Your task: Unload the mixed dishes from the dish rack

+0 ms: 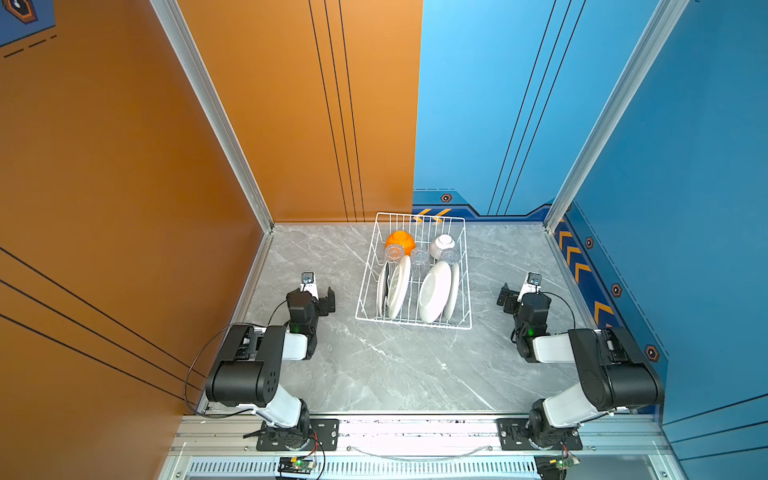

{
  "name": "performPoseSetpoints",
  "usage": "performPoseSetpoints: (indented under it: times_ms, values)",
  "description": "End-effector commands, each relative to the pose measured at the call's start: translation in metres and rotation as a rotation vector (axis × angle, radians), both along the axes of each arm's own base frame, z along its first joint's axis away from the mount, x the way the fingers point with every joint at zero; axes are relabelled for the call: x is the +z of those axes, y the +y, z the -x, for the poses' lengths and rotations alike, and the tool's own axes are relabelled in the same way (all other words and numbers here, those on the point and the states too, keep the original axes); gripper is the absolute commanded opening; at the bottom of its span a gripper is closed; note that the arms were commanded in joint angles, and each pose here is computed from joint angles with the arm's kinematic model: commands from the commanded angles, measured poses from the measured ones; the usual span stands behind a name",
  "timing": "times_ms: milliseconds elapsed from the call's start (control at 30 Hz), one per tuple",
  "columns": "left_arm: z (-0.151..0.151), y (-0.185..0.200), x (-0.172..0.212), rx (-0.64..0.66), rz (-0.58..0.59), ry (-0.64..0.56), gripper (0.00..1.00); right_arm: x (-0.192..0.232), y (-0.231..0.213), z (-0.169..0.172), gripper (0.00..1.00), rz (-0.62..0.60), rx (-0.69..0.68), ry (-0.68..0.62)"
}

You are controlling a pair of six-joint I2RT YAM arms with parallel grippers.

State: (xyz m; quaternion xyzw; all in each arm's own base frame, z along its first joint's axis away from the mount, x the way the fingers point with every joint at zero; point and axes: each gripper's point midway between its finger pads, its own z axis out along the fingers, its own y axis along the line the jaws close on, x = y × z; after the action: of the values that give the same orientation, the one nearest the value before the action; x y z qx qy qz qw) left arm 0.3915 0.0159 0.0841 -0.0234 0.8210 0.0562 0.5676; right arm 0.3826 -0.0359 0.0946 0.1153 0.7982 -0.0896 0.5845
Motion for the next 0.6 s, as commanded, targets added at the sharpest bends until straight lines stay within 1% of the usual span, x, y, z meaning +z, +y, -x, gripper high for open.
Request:
performPoseSetpoints:
  times_ms: [0, 400, 567]
  values:
    - [-0.005, -0.004, 0.005, -0.016, 0.012, -0.014, 0.98, 0.002, 0.000, -0.004, 1.00, 0.006, 0.002, 0.002]
    - [-0.003, -0.005, 0.007, 0.008, -0.022, -0.017, 0.98, 0.003, 0.001, -0.003, 1.00, 0.020, -0.006, 0.001]
    - [0.003, 0.003, 0.022, 0.082, -0.054, -0.053, 0.98, 0.014, 0.001, 0.001, 1.00, 0.035, -0.015, -0.014]
